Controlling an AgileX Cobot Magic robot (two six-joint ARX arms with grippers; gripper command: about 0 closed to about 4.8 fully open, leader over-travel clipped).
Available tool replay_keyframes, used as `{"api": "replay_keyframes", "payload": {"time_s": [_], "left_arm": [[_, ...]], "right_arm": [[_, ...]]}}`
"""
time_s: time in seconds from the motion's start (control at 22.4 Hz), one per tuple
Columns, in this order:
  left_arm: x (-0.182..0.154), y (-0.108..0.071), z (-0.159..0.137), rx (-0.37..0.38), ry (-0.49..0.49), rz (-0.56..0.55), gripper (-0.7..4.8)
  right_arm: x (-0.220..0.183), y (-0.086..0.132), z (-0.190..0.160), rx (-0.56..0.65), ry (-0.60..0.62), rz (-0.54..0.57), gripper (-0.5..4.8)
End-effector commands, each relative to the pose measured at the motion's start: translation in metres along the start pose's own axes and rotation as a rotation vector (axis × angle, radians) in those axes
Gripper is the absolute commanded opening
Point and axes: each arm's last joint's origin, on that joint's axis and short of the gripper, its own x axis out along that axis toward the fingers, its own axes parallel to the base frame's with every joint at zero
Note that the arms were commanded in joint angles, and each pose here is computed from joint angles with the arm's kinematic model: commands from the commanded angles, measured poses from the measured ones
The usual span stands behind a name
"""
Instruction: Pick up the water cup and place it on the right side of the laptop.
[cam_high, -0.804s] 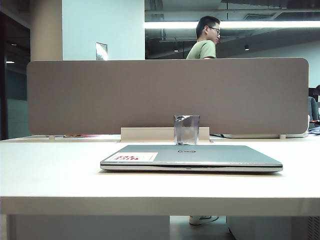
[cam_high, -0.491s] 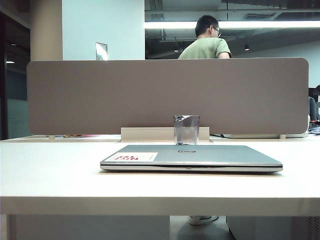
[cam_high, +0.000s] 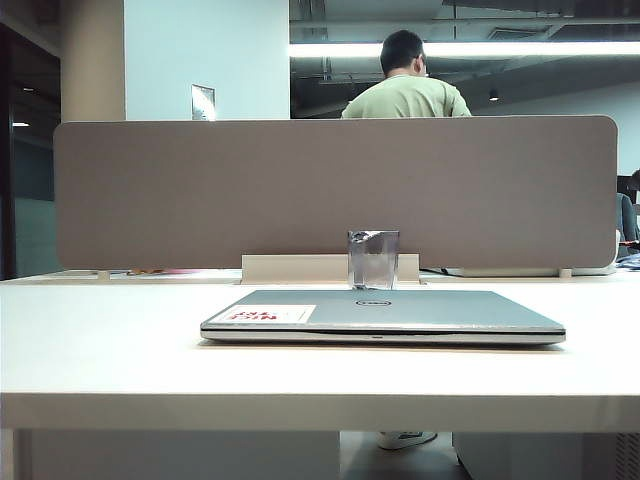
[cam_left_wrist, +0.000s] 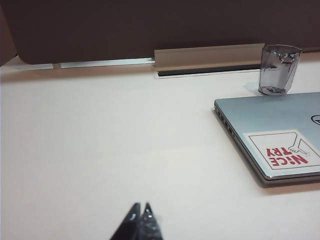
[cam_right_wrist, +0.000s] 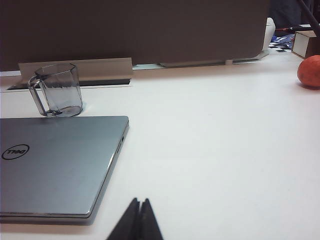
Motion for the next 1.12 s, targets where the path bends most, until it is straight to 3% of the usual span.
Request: {"api": "replay_keyframes", "payload": {"time_s": [0.04, 0.27, 0.67, 1.12], "left_arm": [[0.0, 0.0, 0.003, -0.002, -0.017, 0.0, -0.04], [0.0, 0.0, 0.003, -0.002, -0.017, 0.0, -0.03], [0.0, 0.0, 0.003, -0.001, -0.024, 0.0, -0.04], [0.0, 0.0, 0.004, 0.0, -0.035, -0.002, -0.04]], "right_arm": [[0.0, 0.002, 0.0, 0.098, -0.011, 0.067, -0.08], [-0.001, 0.007, 0.01, 0.113, -0.079, 0.233, -0.09], [-0.006, 0.008, 0.037, 0.113, -0.136, 0.236, -0.09], [0.015, 0.012, 0.073, 0.113, -0.018, 0.224, -0.09]]}}
